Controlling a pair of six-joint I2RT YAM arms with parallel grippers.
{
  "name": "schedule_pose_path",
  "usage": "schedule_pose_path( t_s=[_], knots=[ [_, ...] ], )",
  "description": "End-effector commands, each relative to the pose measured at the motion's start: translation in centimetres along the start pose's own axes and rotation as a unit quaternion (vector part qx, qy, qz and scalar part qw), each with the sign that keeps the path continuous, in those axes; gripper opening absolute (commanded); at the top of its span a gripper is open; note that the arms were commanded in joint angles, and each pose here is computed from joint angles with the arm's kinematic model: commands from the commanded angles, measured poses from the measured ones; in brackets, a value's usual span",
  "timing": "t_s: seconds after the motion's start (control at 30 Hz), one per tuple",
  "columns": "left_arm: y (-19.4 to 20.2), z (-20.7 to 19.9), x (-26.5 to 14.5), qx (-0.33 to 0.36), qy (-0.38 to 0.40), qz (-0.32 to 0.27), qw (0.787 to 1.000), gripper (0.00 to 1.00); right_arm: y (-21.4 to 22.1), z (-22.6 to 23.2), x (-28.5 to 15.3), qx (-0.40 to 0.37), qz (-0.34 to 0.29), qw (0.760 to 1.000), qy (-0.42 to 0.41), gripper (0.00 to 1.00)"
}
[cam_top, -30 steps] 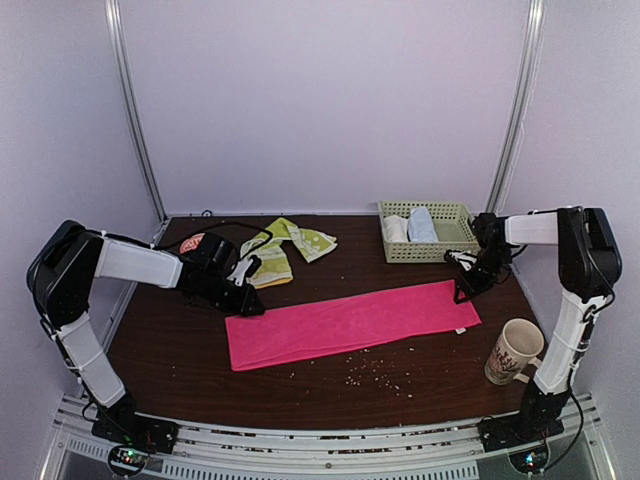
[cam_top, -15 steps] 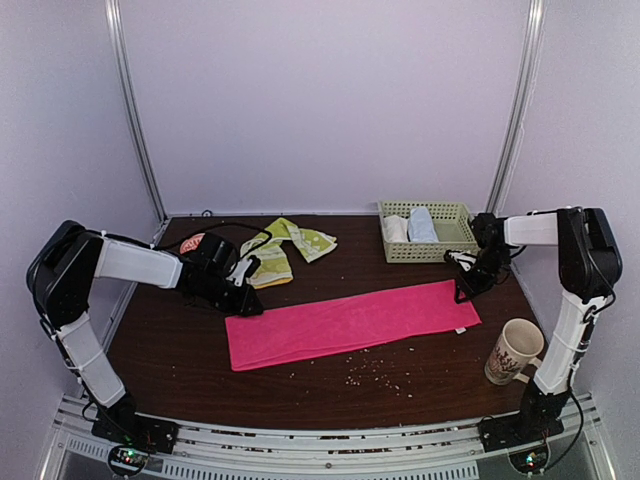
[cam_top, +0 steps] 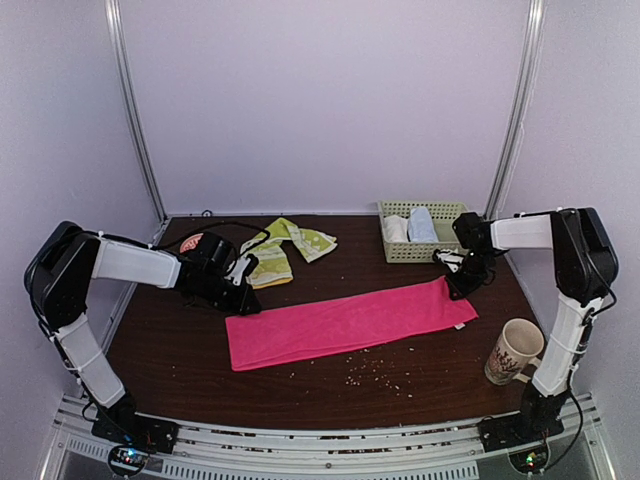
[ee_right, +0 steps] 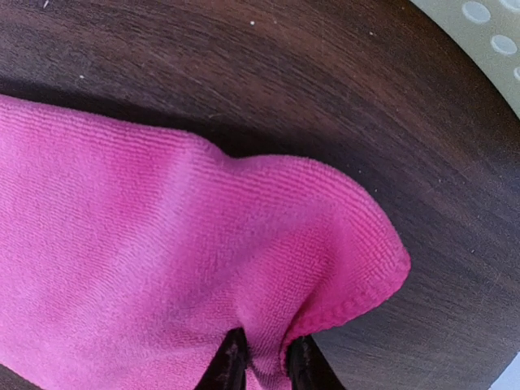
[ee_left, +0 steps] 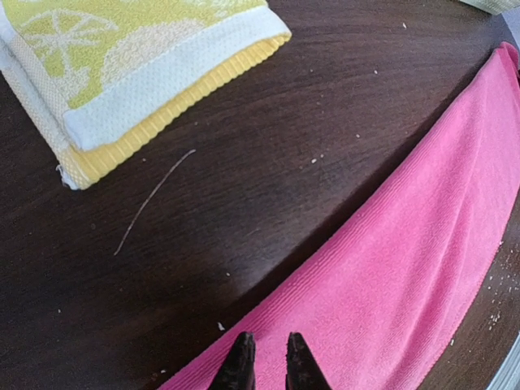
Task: Roll the towels
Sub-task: Pick up the towel from the center of the board.
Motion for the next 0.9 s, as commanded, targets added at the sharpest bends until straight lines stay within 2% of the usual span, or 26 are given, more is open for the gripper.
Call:
schedule_pose_path(
  t_s=[0.0,0.17,0.43,0.6,0.87],
  knots=[
    [-0.7,-0.3,-0.6,0.005,-0.005,-0.017,1.000,0.14,1.8,-2.5,1.0,0.034,0.032,0.998,0.032,0.15],
    [-0.7,-0.2,-0.5,0.008,-0.006,-0.015,1.000,0.14,2.1,-4.7,-0.7,0.055,0.023,0.998,0.036,0.05],
    [-0.9,-0.2,-0.4,0.010,-0.004,-0.015,1.000,0.14,1.4,-6.7,-4.0,0.074,-0.006,0.997,0.019,0.01],
    [-1.0,-0.3,-0.5,0.010,-0.003,-0.015,1.000,0.14,0.0,-4.7,-6.3,0.063,-0.035,0.994,-0.088,0.00],
    [-1.5,-0.1,-1.2,0.027,-0.027,-0.004,0.999,0.14,-1.0,-0.7,-8.1,0.061,-0.038,0.969,-0.236,0.00]
  ],
)
Point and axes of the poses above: each gripper's point midway between its finger pads, its own x axis out along the fingers, its own z axis along the line the jaws close on, y = z × x, the point moved 7 cm from there along -x, back along the fingers, and after that the axes turned 10 degrees about x, right-handed, at the moved point
